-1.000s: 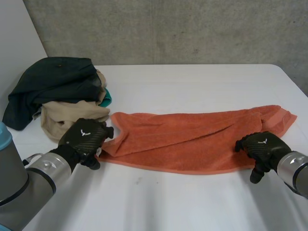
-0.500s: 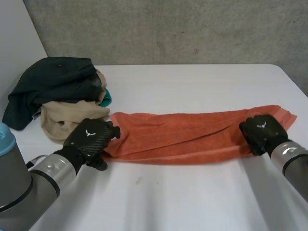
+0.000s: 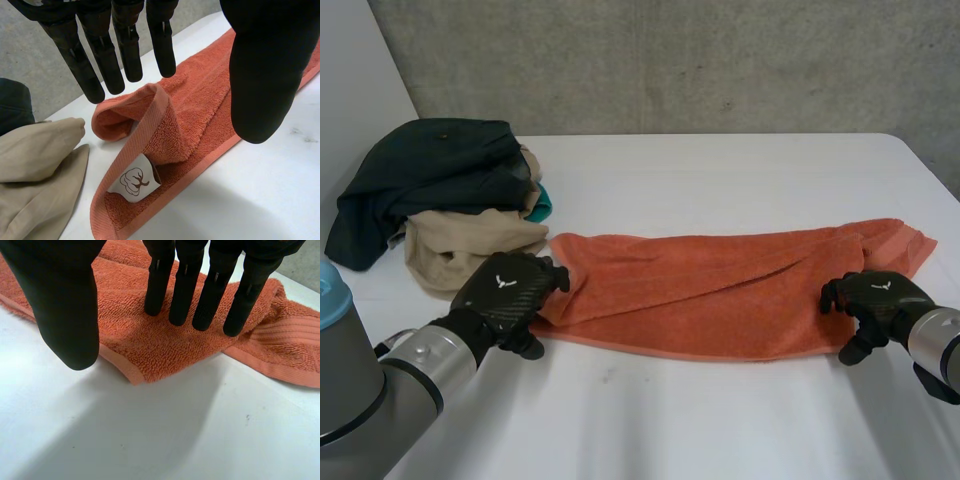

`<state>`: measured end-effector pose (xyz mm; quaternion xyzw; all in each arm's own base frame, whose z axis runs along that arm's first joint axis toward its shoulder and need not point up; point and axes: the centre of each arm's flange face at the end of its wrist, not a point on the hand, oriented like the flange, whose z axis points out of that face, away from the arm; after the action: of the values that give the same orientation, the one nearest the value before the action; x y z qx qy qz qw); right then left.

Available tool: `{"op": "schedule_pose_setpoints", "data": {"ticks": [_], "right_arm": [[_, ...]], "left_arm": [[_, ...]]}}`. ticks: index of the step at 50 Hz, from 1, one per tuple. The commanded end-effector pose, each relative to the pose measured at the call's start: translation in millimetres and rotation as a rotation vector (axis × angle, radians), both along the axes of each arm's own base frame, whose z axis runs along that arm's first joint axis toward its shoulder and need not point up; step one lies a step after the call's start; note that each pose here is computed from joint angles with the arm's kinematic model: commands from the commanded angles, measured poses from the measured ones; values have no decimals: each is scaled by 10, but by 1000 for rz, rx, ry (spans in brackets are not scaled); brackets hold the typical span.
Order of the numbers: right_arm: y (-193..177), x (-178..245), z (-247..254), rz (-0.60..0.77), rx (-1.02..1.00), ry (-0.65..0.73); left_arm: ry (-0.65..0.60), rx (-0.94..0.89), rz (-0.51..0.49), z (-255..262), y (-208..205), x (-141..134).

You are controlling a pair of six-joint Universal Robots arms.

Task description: Fold the laundry.

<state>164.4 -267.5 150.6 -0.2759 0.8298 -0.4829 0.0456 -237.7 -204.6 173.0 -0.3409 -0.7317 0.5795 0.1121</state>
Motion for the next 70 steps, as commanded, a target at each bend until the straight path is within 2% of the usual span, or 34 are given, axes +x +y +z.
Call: {"op": "schedule_pose_setpoints", "data": {"ticks": [1, 15, 21, 27, 33, 37, 45, 51, 53, 56, 58, 61, 63, 67, 70], "right_arm": [[-11, 25, -71, 23, -16, -13], [-252, 27, -312, 17, -43, 16], [-367, 45, -208, 10, -145, 16], [-92, 468, 770, 134, -435, -52], [138, 593, 1265, 166, -472, -156], [313, 595, 1677, 173, -521, -208], [414, 581, 2042, 161, -600, -254], [371, 548, 2017, 146, -589, -259], [341, 535, 1957, 141, -571, -245], [197, 499, 1719, 123, -489, -196], [36, 446, 1510, 105, -427, -140], [-279, 328, 1116, 106, -341, 27], [-431, 317, 1027, 106, -338, 94], [-759, 284, 1084, 11, -393, 144], [-1018, 316, 1297, -53, -499, 141]], "left_arm": [[2, -2, 2, 4, -11, 2], [1, -1, 4, -4, -24, 6], [3, -5, 5, -4, -37, -5], [-1, 6, 2, -108, -80, -48], [13, 29, 7, -239, -156, -122], [-9, 68, 46, -410, -267, -139], [-52, 91, 60, -604, -326, -248], [-29, -28, 200, -432, -574, -198], [-4, -108, 248, -232, -617, -159], [40, -189, 253, 41, -627, -139], [68, -238, 227, 221, -627, -144], [93, -263, 170, 315, -661, -199], [119, -300, 116, 429, -753, -282], [136, -345, 79, 490, -957, -400], [148, -479, 73, 756, -1232, -514]]}}
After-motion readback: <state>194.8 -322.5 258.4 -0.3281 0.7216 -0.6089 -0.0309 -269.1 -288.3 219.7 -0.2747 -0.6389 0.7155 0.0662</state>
